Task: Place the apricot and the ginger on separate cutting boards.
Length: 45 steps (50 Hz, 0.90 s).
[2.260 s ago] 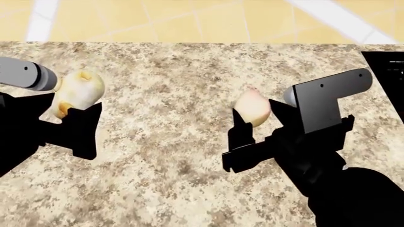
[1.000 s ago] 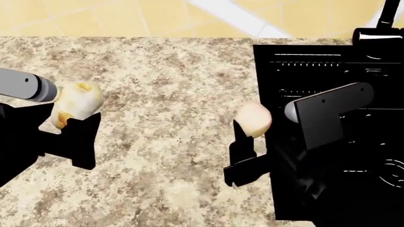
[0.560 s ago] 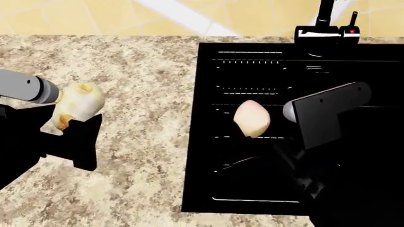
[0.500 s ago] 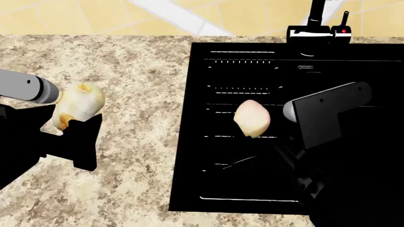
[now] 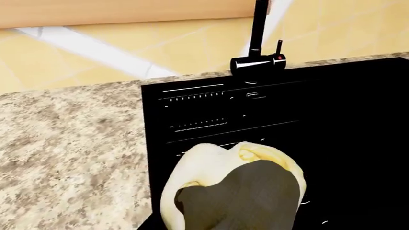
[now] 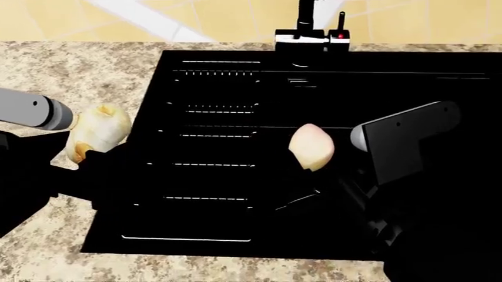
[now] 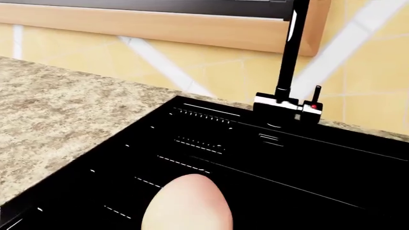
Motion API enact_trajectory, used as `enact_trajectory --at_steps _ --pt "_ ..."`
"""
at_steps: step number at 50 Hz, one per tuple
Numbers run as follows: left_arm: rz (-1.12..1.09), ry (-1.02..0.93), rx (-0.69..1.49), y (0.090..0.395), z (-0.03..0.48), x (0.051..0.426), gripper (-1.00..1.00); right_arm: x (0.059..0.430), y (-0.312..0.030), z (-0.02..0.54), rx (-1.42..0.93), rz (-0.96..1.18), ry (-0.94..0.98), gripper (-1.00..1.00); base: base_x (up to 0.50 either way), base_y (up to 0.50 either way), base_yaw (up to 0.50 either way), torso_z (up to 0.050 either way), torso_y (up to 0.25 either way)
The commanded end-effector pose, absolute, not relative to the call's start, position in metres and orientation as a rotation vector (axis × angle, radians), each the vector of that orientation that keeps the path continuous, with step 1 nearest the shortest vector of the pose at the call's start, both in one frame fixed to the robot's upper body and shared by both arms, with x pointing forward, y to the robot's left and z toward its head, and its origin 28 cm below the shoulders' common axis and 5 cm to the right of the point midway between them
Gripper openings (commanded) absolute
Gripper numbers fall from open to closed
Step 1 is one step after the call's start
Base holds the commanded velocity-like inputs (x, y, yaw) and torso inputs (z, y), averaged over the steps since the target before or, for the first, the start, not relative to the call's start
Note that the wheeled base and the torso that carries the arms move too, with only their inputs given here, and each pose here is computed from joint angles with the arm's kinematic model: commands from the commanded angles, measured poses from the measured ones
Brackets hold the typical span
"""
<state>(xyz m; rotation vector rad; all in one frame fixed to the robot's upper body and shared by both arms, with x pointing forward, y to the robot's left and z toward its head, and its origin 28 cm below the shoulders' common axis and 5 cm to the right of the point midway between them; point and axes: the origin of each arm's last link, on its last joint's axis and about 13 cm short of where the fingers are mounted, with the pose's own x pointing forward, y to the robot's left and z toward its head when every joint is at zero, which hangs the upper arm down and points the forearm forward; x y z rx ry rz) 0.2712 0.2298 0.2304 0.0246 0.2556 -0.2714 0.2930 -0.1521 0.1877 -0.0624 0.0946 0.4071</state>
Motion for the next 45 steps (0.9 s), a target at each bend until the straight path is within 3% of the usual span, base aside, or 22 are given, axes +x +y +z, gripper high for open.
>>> enact_trajectory --at_steps 1,45 --pt "-0.284 0.220 -0.025 0.2292 0.2329 0.2731 -1.00 0.2938 -0.1512 0.1899 -0.055 0.425 0.076 -1.00 0.00 -0.50 0.00 0.000 0.000" --pt "-0.287 0.231 -0.022 0.2272 0.2279 0.2743 -1.00 0.2938 -0.1509 0.1877 -0.053 0.427 0.077 -1.00 0.00 -0.50 0.00 0.000 0.000"
